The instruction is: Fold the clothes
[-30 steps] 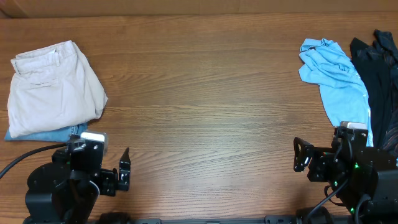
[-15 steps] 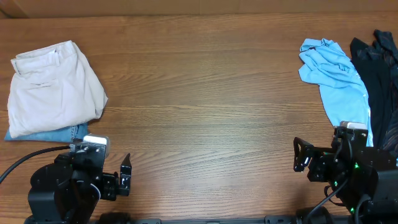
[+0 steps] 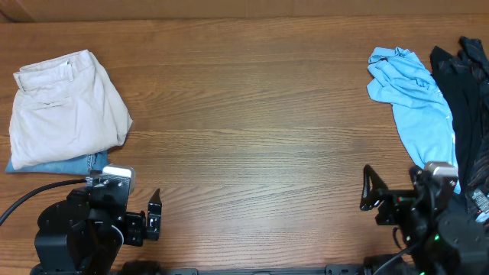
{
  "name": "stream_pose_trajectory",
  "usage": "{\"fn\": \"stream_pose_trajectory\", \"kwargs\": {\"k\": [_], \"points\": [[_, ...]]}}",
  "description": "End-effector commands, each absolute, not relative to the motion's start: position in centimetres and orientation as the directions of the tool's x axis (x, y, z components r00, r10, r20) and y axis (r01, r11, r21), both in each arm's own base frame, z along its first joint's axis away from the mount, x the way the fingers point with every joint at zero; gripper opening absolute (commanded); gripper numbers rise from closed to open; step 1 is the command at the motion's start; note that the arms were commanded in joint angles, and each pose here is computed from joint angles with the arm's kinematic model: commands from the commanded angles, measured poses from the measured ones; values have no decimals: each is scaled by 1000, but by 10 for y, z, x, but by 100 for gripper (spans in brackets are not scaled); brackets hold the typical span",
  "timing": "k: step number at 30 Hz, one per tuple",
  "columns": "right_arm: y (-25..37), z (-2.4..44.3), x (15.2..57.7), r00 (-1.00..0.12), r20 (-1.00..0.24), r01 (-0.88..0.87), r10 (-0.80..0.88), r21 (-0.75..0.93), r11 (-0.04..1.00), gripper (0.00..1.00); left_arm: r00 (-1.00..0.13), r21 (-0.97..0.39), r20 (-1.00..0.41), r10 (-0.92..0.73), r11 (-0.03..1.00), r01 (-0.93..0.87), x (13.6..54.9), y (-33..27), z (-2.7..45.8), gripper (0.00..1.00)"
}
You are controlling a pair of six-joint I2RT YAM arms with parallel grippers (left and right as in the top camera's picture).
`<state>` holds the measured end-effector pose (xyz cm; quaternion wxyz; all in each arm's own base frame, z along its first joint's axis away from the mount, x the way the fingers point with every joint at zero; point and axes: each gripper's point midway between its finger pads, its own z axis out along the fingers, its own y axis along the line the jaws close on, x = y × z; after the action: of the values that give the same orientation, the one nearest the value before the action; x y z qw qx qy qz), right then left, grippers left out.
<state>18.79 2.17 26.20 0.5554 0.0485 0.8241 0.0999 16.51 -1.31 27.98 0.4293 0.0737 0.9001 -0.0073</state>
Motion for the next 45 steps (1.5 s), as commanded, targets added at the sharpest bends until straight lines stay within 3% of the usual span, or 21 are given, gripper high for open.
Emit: {"fn": "stream_pose_trajectory", "kwargs": {"k": [1, 13, 20, 22, 28, 45], "points": [[30, 241, 192, -313, -929, -91, 196, 235, 968, 100, -619, 27, -778, 107, 990, 136, 165, -15, 280, 100], [37, 227, 224, -38, -977, -175, 208, 211, 962, 100, -619, 27, -778, 107, 990, 136, 165, -15, 280, 100], [39, 225, 237, 141, -981, -196, 132, 103, 975, 100, -619, 27, -778, 107, 990, 136, 165, -15, 280, 100], [39, 213, 241, 135, -982, -193, 131, 104, 976, 100, -619, 27, -778, 107, 990, 136, 165, -15, 280, 100], [40, 169, 243, -47, -992, -173, 113, 120, 978, 100, -620, 27, -778, 107, 990, 136, 165, -15, 280, 100], [40, 170, 243, -42, -993, -174, 114, 119, 978, 100, -619, 27, -778, 107, 990, 137, 165, -15, 280, 100]]}}
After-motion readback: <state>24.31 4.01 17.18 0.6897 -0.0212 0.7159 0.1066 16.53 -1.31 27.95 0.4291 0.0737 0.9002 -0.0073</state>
